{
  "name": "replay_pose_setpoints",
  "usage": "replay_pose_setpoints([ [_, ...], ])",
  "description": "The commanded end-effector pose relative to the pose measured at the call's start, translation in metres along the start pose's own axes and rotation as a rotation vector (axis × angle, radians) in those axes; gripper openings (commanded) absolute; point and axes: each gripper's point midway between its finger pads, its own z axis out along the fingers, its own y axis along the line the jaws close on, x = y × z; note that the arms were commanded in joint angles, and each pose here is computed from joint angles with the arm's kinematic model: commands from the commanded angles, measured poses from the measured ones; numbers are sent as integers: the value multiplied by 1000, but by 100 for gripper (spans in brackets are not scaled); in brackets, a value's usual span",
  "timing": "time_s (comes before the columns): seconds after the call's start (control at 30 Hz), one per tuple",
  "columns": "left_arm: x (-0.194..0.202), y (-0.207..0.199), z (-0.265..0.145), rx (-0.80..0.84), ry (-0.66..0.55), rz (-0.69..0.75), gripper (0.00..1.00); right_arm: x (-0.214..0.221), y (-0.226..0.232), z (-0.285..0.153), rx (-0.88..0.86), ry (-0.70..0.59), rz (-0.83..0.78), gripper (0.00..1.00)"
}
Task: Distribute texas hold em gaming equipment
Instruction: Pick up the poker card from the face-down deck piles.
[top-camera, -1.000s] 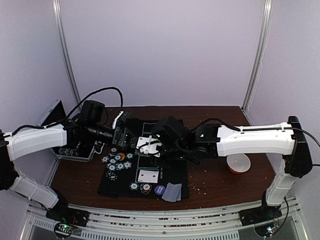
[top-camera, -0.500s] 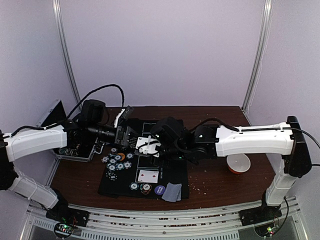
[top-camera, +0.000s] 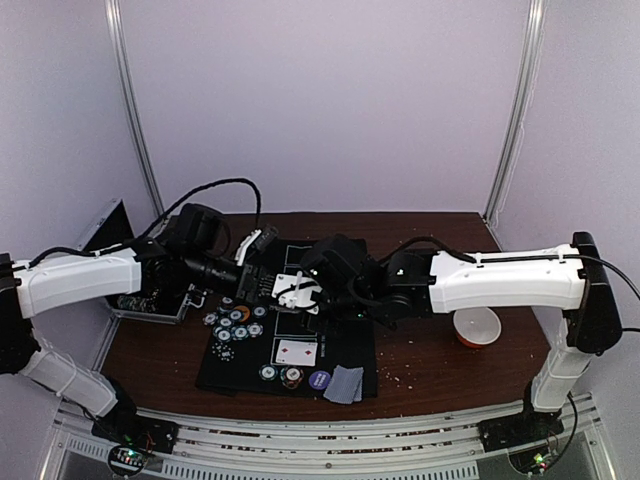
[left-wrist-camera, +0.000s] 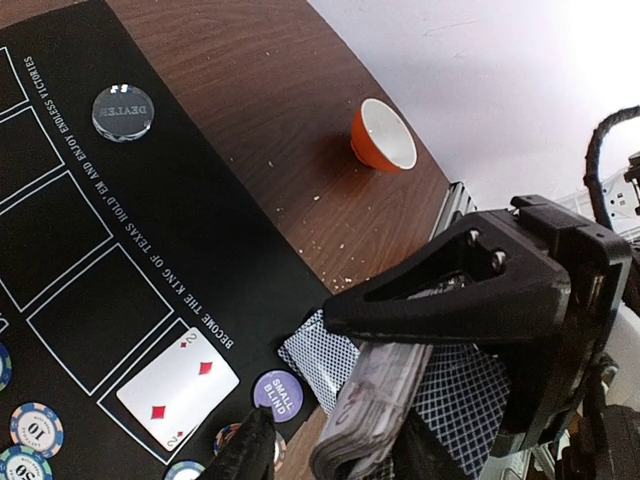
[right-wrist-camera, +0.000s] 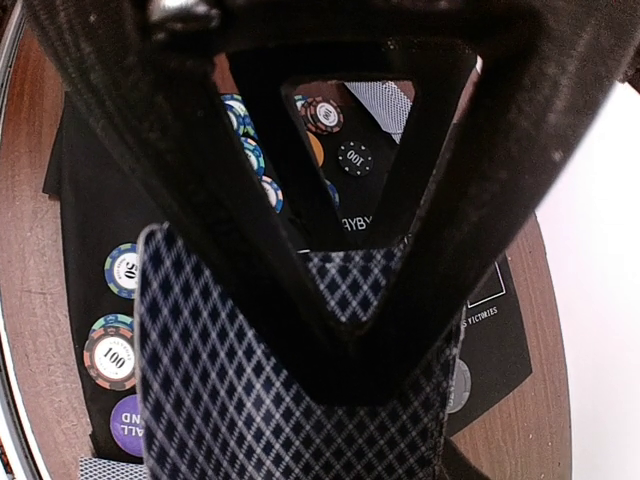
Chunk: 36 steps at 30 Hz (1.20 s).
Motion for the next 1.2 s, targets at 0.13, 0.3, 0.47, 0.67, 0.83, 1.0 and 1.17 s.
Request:
replay_pose_setpoints([
  [0.13, -7, 15, -15, -109, -25, 31, 40, -11, -5, -5, 21, -32, 1, 45],
  [0.3, -9, 13, -18, -105, -30, 34, 42, -9, -5, -4, 19, -27, 0, 45],
  [0.47, -14, 3, -21, -74, -38, 51, 52, -10, -5, -4, 20, -28, 0, 45],
  [0.67, -23, -3, -29, -45, -58, 50, 63, -10, -5, -4, 20, -28, 0, 45],
  [0.83, -29, -3, -38, -44, -86, 41, 52, -9, -4, -3, 16, -24, 0, 45],
  [1.0, -21, -4, -33, -7, -57, 29, 42, -9, -4, -2, 17, -24, -1, 45],
  [1.17, -19, -8, -32, 21, -51, 30, 38, -9, -3, -1, 16, -22, -2, 45],
])
